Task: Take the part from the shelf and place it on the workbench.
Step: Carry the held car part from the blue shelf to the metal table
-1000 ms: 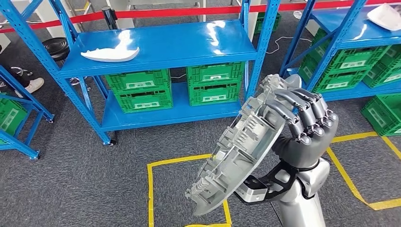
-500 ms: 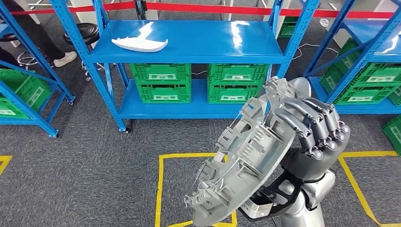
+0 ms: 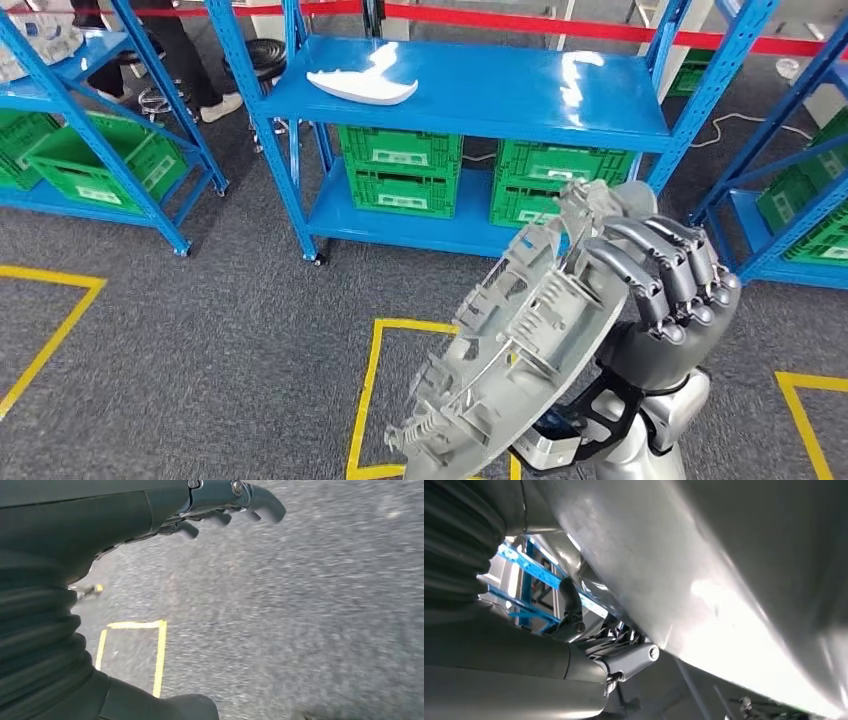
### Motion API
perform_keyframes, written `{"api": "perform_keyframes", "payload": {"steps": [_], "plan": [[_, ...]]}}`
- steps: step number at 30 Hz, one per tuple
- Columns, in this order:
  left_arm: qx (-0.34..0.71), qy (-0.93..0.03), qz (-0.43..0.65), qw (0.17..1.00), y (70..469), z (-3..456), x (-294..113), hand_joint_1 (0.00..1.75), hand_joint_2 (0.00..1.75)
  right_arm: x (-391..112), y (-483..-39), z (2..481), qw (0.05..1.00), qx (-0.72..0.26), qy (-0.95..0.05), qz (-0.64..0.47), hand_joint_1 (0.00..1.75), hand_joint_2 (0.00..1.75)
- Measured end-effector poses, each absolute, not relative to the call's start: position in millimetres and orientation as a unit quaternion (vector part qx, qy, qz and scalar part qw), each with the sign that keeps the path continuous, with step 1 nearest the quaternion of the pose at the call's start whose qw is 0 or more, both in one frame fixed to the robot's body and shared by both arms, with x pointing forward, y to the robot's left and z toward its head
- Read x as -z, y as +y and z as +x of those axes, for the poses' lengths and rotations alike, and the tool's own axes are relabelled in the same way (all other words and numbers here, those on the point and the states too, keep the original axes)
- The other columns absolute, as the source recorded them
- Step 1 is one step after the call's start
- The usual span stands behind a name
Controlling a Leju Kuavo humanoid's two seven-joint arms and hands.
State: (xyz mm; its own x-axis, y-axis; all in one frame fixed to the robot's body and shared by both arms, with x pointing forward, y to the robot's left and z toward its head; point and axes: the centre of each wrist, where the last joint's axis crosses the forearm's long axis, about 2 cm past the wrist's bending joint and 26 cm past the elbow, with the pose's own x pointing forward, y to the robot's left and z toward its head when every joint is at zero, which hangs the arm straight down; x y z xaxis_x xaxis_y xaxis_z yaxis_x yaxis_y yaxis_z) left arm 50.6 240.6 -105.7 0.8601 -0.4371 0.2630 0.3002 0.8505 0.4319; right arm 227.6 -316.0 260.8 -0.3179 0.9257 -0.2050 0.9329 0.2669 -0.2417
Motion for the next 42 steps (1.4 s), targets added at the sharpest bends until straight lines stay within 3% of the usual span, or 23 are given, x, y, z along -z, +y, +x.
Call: {"api": "perform_keyframes", "payload": {"steps": [26, 42], "plan": [[0.233, -0.203, 0.219, 0.926, 237.5, 56.8, 103.9, 0.00, 1.75, -247.1, -316.7, 215.9, -0.011, 0.178, 0.794, 0.581, 1.75, 1.75], [0.198, -0.207, 0.232, 0.930, 230.0, 62.8, 101.7, 0.00, 1.75, -268.3, -312.7, 239.2, 0.022, 0.149, 0.802, 0.578, 1.75, 1.75]]}}
